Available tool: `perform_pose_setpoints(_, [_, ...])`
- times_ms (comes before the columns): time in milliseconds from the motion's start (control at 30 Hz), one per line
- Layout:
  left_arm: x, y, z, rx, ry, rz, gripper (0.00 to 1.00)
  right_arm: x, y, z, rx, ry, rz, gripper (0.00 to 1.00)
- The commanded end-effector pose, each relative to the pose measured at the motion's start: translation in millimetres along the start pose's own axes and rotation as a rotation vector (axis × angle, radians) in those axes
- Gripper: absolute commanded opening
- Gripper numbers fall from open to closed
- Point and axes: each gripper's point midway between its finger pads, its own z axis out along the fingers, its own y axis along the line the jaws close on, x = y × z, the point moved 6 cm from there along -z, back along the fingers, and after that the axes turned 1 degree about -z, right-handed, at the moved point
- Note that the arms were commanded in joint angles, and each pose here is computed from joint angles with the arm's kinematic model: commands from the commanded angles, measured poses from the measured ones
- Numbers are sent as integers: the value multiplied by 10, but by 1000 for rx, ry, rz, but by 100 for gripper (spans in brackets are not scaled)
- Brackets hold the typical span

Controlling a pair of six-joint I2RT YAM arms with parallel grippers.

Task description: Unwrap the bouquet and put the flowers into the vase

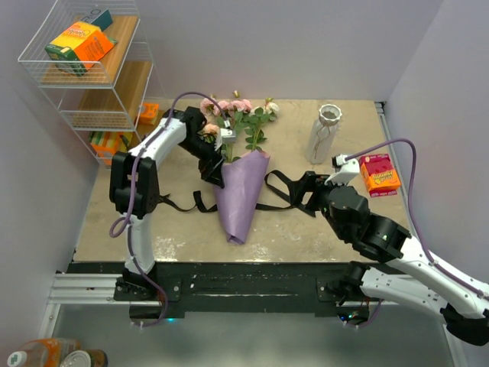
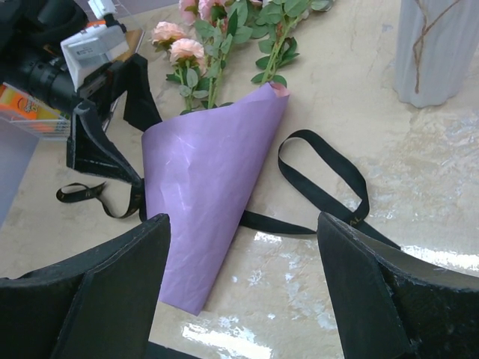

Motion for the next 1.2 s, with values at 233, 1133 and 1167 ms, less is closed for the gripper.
perform_pose_setpoints(233, [-262,-27,-172,8,-34,78,2,-36,82,13,-45,-15,8,82])
perform_pose_setpoints(1133, [-1203,-768,-219,-105,-57,152,61,-120,51,-85,-59,-40,40,83])
perform_pose_setpoints(1167, [-1225,-794,-175,-78,-71,142,61,-134,43,-98,-58,-43,39,83])
